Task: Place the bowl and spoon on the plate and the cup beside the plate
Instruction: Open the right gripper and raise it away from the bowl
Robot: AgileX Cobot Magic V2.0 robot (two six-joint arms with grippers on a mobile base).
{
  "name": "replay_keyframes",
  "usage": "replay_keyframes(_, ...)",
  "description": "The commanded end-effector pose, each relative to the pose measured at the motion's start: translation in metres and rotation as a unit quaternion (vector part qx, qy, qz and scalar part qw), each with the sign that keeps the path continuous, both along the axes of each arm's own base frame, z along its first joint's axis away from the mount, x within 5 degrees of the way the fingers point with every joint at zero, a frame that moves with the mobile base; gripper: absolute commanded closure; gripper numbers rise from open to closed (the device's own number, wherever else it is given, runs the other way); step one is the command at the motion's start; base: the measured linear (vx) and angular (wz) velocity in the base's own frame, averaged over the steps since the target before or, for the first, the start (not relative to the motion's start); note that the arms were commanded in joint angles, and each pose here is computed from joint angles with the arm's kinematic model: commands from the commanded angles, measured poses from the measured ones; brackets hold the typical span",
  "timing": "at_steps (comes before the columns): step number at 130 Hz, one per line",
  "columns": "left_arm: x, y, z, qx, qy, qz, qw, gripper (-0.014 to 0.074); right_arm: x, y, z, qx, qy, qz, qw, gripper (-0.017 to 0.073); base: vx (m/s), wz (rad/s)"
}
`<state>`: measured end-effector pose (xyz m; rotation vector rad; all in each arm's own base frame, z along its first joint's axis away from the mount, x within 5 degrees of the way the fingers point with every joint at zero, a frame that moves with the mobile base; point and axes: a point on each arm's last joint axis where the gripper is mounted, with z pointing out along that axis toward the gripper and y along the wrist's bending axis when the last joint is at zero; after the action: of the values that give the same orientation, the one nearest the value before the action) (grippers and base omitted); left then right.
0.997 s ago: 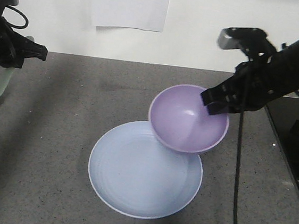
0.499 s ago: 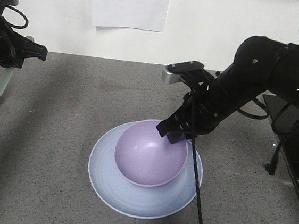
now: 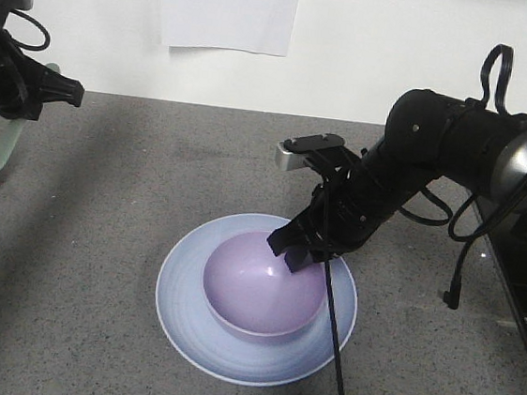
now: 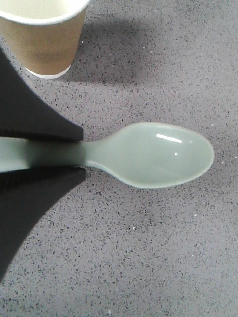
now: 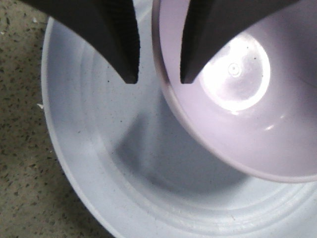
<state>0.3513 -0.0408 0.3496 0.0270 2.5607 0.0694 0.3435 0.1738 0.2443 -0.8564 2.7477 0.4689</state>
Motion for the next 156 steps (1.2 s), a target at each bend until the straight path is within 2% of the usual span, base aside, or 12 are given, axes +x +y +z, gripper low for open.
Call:
replay_keyframes(1, -0.007, 0.000, 0.026, -0.005, -0.056, -0.004, 0.998, 0.0601, 0.000, 0.001, 0.027, 0.029, -0.049, -0.007, 0.998, 0.0270, 0.00, 0.00)
replay_keyframes(16, -0.007, 0.000, 0.026, -0.005, -0.056, -0.004, 0.998, 0.0601, 0.001, 0.001, 0.028, 0.027, -0.052, -0.006, 0.998, 0.0228, 0.00, 0.00)
replay_keyframes(31, -0.007, 0.000, 0.026, -0.005, -0.056, -0.004, 0.998, 0.0601, 0.001, -0.001, 0.031, 0.021, -0.061, -0.005, 0.998, 0.0228, 0.00, 0.00)
replay_keyframes(68, -0.007, 0.000, 0.026, -0.005, -0.056, -0.004, 0.998, 0.0601, -0.008, -0.021, 0.074, 0.000, -0.146, -0.055, 0.988, 0.0229, 0.00, 0.00)
replay_keyframes(94, -0.007, 0.000, 0.026, -0.005, -0.056, -0.004, 0.998, 0.0601, -0.017, -0.056, 0.112, 0.005, -0.201, -0.129, 0.971, 0.0229, 0.00, 0.00)
replay_keyframes(121, -0.007, 0.000, 0.026, -0.005, -0.056, -0.004, 0.998, 0.0601, -0.028, -0.097, 0.139, -0.006, -0.230, -0.208, 0.951, 0.0246, 0.00, 0.00)
replay_keyframes(156, -0.007, 0.000, 0.026, -0.005, -0.056, -0.004, 0.998, 0.0601, -0.052, -0.116, 0.171, -0.028, -0.293, -0.244, 0.924, 0.0384, 0.00, 0.00)
